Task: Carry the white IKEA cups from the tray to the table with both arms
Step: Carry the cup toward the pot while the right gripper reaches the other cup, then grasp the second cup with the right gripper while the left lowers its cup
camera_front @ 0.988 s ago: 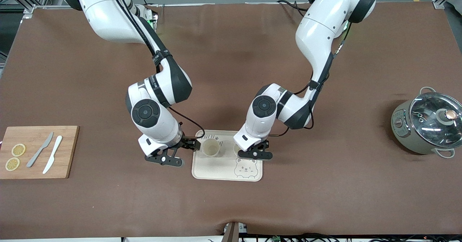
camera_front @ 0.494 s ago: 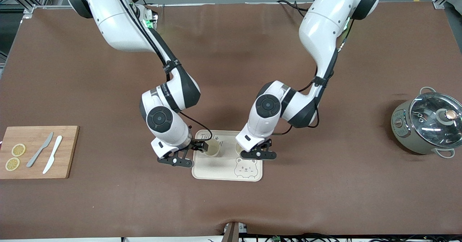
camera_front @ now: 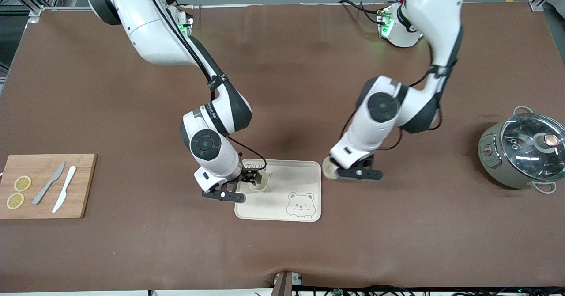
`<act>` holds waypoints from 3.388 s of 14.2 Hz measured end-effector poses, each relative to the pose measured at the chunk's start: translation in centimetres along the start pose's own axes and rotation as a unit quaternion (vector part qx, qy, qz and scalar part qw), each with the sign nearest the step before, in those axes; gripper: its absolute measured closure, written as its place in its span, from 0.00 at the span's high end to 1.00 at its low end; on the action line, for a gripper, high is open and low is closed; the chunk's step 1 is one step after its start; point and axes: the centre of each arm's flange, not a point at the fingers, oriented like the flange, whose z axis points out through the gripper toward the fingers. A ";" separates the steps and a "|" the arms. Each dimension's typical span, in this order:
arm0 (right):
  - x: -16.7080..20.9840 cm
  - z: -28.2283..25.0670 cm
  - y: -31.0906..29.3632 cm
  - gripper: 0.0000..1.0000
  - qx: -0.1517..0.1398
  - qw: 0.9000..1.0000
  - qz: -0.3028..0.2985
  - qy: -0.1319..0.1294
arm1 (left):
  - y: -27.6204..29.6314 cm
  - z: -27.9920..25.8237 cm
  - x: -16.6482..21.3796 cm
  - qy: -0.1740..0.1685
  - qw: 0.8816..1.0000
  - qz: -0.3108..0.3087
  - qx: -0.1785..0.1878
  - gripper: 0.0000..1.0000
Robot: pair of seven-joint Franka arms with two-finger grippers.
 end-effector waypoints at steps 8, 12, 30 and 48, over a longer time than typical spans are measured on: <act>-0.8 2.9 -0.9 1.00 0.001 1.000 -0.008 0.003 | -10.8 -2.1 -7.7 -0.019 0.999 0.041 0.001 0.03; -1.0 4.1 -1.2 1.00 0.004 1.000 -0.010 0.007 | -16.0 1.0 -11.0 -0.001 0.998 0.054 -0.025 0.03; -1.4 4.9 -1.6 0.41 0.005 1.000 -0.014 0.008 | -23.5 4.9 -16.0 0.043 0.995 0.084 -0.022 0.03; -0.5 3.6 -1.3 0.04 0.008 1.000 -0.010 0.019 | -22.6 5.2 -15.9 0.048 0.994 0.094 -0.022 1.00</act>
